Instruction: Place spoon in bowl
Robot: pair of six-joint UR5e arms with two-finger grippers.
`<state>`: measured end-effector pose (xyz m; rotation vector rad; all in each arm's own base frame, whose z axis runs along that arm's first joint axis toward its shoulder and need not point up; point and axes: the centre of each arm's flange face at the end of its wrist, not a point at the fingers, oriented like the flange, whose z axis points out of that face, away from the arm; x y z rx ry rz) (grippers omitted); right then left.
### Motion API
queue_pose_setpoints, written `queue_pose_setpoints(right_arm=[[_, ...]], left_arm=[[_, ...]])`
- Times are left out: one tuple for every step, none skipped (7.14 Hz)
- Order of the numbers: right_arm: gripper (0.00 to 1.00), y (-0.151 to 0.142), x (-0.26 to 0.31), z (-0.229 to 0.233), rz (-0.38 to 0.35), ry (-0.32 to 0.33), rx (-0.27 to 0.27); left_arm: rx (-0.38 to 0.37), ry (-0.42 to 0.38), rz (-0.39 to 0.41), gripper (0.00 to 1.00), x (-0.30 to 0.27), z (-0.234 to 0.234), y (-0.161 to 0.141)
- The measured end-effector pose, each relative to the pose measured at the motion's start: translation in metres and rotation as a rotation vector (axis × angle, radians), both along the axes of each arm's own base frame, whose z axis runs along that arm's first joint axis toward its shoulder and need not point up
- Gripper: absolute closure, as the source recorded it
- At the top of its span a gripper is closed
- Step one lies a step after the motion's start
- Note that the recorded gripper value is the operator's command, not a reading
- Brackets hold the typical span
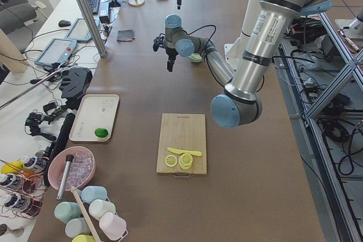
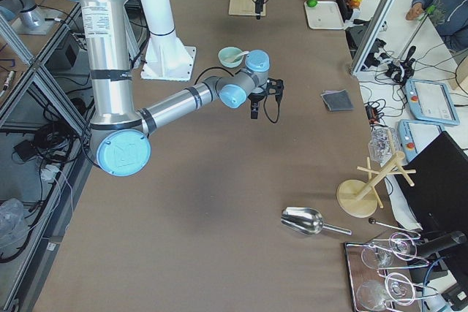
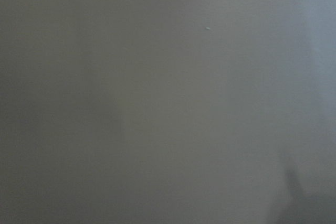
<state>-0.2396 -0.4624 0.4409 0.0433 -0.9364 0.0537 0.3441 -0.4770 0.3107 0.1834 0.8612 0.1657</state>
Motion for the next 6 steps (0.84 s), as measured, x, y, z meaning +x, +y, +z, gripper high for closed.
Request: queue_pose_setpoints(right_arm=[[0.0,-0.007,0.034,0.024,-0.016,0.028,0.03],[0.0,-0.013,0.068,0.044,-0.037,0.049,0.051],[0.0,-0.016,0.101,0.061,-0.057,0.069,0.069],[0.0,-0.017,0.132,0.075,-0.076,0.089,0.083],[0.0,-0.018,0.159,0.087,-0.098,0.106,0.096],[0.0,-0.018,0.184,0.098,-0.125,0.125,0.106]], left_arm=[[0.059,-0.063,0.047,0.02,-0.047,0.045,-0.01],[0.102,-0.113,0.101,0.02,-0.102,0.094,-0.017],[0.128,-0.138,0.151,0.02,-0.156,0.139,-0.023],[0.137,-0.148,0.194,0.02,-0.204,0.184,-0.027],[0.138,-0.152,0.216,0.02,-0.241,0.219,-0.029],[0.125,-0.143,0.213,0.02,-0.277,0.249,-0.03]])
